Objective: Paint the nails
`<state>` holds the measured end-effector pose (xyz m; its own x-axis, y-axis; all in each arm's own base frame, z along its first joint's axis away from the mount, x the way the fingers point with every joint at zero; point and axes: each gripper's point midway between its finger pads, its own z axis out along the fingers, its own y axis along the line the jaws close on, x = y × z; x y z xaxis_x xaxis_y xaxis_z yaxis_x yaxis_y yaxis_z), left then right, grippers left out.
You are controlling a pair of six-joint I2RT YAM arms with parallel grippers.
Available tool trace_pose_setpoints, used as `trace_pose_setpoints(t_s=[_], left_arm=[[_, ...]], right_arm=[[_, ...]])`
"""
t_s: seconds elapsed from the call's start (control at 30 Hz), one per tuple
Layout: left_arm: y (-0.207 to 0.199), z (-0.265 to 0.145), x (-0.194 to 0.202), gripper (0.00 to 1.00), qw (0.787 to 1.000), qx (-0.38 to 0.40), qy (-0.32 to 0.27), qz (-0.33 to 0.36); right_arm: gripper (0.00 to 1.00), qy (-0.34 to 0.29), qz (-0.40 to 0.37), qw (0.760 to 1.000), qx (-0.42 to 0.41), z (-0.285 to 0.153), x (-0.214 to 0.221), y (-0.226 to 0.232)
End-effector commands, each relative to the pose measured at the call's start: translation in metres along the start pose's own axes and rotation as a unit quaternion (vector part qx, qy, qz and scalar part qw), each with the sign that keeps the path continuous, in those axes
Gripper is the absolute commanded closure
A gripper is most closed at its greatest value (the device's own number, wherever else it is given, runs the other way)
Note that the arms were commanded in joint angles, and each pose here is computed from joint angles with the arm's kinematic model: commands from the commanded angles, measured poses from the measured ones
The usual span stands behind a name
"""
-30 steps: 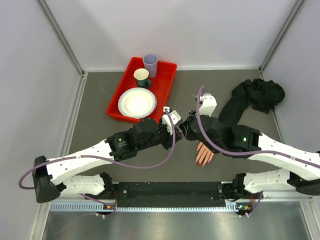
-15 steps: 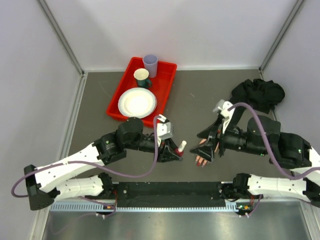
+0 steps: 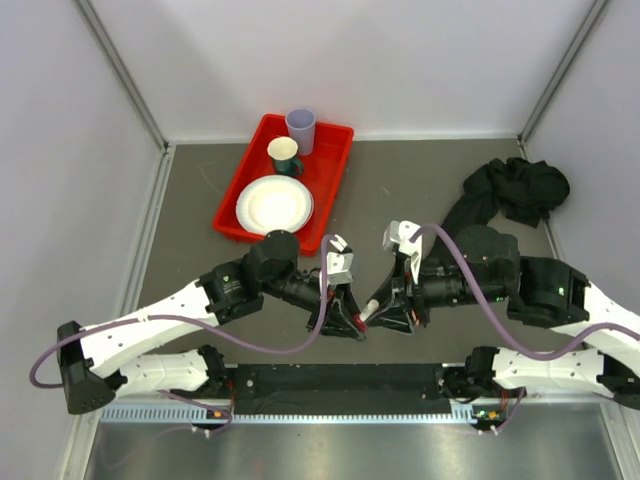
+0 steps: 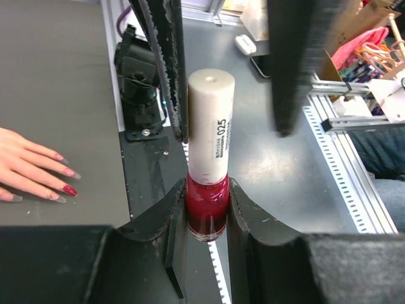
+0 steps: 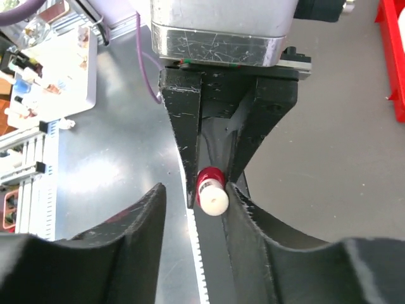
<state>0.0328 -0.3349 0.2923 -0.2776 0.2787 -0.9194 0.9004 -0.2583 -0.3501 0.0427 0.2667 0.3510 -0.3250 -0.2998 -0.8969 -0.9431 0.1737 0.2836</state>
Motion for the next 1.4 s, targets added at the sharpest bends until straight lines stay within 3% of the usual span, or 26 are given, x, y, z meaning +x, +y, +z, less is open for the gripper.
trace_pose_setpoints(t_s=[0.0,0.07,0.1,0.27,0.3,0.37,0.4,0.43,0.47,0.57,0.63,0.73,0.83,0.87,0.97,1.07,1.2,1.37], left_arm=[[-0.011,-0.003,-0.03,1.0,0.999,0.014,-0.035,0.037],[0.001,-0.004,-0.033,1.0,0.998,-0.023,-0.041,0.038],[0.005,-0.007,-0.037,1.0,0.997,-0.045,-0.049,0.042],[0.067,-0.032,-0.044,1.0,0.966,-0.242,-0.07,0.049],[0.095,-0.048,-0.044,1.0,0.942,-0.325,-0.077,0.043],[0.117,-0.063,-0.043,1.0,0.914,-0.395,-0.084,0.037],[0.139,-0.081,-0.046,1.0,0.878,-0.465,-0.109,0.029],[0.147,-0.085,-0.045,1.0,0.866,-0.486,-0.115,0.025],[0.152,-0.087,-0.047,1.0,0.858,-0.499,-0.121,0.024],[0.169,-0.08,-0.046,1.0,0.85,-0.514,-0.108,0.026],[0.175,-0.068,-0.045,1.0,0.859,-0.502,-0.097,0.024],[0.172,-0.057,-0.043,1.0,0.874,-0.477,-0.089,0.029],[0.159,-0.049,-0.034,1.0,0.896,-0.438,-0.071,0.036],[0.144,-0.04,-0.032,1.0,0.916,-0.394,-0.068,0.042],[0.108,-0.028,-0.023,1.0,0.949,-0.304,-0.062,0.05],[0.072,-0.022,-0.017,1.0,0.973,-0.219,-0.056,0.055],[0.025,-0.014,-0.016,1.0,0.992,-0.1,-0.043,0.058],[-0.002,-0.006,-0.014,1.0,0.999,-0.015,-0.018,0.038]], right_arm=[[0.73,-0.022,-0.018,0.999,-0.024,0.001,-0.013,0.007],[0.85,-0.021,-0.017,0.999,-0.019,0.003,-0.013,0.004],[1.0,-0.02,-0.016,1.0,-0.014,0.004,-0.012,0.003],[1.0,-0.04,0.017,0.995,0.086,0.008,-0.008,-0.034],[1.0,-0.056,0.026,0.993,0.104,0.007,-0.012,-0.04],[1.0,-0.074,0.075,0.977,0.188,0.008,-0.01,-0.069],[1.0,-0.084,0.104,0.965,0.227,0.005,-0.009,-0.081],[1.0,-0.086,0.132,0.931,0.33,-0.006,0.001,-0.113],[1.0,-0.103,0.204,0.901,0.369,-0.009,0.007,-0.121],[1.0,-0.118,0.237,0.853,0.451,-0.011,0.016,-0.131],[1.0,-0.122,0.237,0.844,0.466,-0.012,0.01,-0.133],[1.0,-0.108,0.227,0.848,0.466,-0.007,0.011,-0.132],[0.76,-0.108,0.202,0.873,0.431,-0.009,0.003,-0.124],[0.58,-0.116,0.183,0.884,0.413,-0.015,-0.005,-0.119],[0.36,-0.105,0.14,0.915,0.363,-0.021,-0.011,-0.106],[0.3,-0.111,0.093,0.948,0.283,-0.031,-0.021,-0.084],[0.31,-0.108,0.03,0.989,0.096,-0.027,-0.028,-0.027],[0.33,-0.084,-0.004,0.996,0.022,-0.015,-0.028,-0.004]])
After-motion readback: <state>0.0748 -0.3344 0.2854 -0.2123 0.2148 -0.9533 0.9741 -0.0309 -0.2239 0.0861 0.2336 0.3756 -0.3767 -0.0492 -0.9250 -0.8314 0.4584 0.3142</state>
